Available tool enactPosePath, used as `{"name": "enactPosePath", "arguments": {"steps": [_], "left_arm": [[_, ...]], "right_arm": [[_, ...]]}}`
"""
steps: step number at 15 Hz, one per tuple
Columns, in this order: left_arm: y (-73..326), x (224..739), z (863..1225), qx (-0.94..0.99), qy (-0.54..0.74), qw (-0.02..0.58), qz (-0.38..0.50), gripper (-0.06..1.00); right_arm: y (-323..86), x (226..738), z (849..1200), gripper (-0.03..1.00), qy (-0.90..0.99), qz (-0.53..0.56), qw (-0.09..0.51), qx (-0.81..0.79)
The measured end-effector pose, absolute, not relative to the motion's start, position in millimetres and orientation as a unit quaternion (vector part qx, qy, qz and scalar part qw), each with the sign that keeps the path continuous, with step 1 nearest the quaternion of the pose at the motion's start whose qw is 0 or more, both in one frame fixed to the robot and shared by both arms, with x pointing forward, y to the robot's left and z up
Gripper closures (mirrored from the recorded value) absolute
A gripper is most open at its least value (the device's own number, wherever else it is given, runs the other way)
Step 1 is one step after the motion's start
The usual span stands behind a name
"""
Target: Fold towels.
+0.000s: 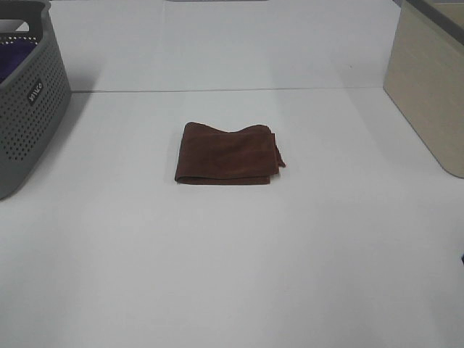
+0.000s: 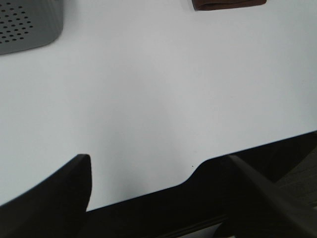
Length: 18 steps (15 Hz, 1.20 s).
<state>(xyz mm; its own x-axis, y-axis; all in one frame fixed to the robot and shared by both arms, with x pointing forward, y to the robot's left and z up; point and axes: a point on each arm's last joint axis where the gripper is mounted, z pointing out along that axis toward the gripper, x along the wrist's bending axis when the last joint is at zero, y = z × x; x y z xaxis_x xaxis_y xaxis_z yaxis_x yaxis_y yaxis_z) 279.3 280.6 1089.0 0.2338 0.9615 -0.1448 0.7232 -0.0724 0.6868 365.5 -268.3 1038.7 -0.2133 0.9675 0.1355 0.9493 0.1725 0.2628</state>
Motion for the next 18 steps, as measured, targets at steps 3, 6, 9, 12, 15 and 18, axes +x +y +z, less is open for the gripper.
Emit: {"name": "enactPosePath", "arguments": {"steps": [3,6,9,12,15,18], "left_arm": [[285.0,255.4,1060.0,0.710,0.568,0.359,0.209,0.25],[284.3,260.9,1053.4,0.707,0.559,0.371,0.224,0.25],[282.6,262.8,1050.8,0.713,0.548,0.376,0.225,0.25],[280.0,262.2,1051.4,0.724,0.529,0.382,0.222,0.25],[279.4,262.1,1051.5,0.726,0.526,0.384,0.221,0.25],[279.4,262.1,1051.5,0.730,0.521,0.382,0.224,0.25]], "right_arm": [[-277.3,319.7,1031.6,0.22,0.761,0.191,0.099,0.612],[-281.9,297.9,1039.5,0.22,0.753,0.231,0.154,0.597],[-284.4,284.3,1041.2,0.22,0.747,0.253,0.181,0.588],[-285.5,281.1,1042.1,0.22,0.745,0.258,0.191,0.585],[-285.5,280.6,1042.2,0.22,0.744,0.259,0.192,0.585],[-285.5,280.6,1042.2,0.22,0.744,0.259,0.192,0.585]]}}
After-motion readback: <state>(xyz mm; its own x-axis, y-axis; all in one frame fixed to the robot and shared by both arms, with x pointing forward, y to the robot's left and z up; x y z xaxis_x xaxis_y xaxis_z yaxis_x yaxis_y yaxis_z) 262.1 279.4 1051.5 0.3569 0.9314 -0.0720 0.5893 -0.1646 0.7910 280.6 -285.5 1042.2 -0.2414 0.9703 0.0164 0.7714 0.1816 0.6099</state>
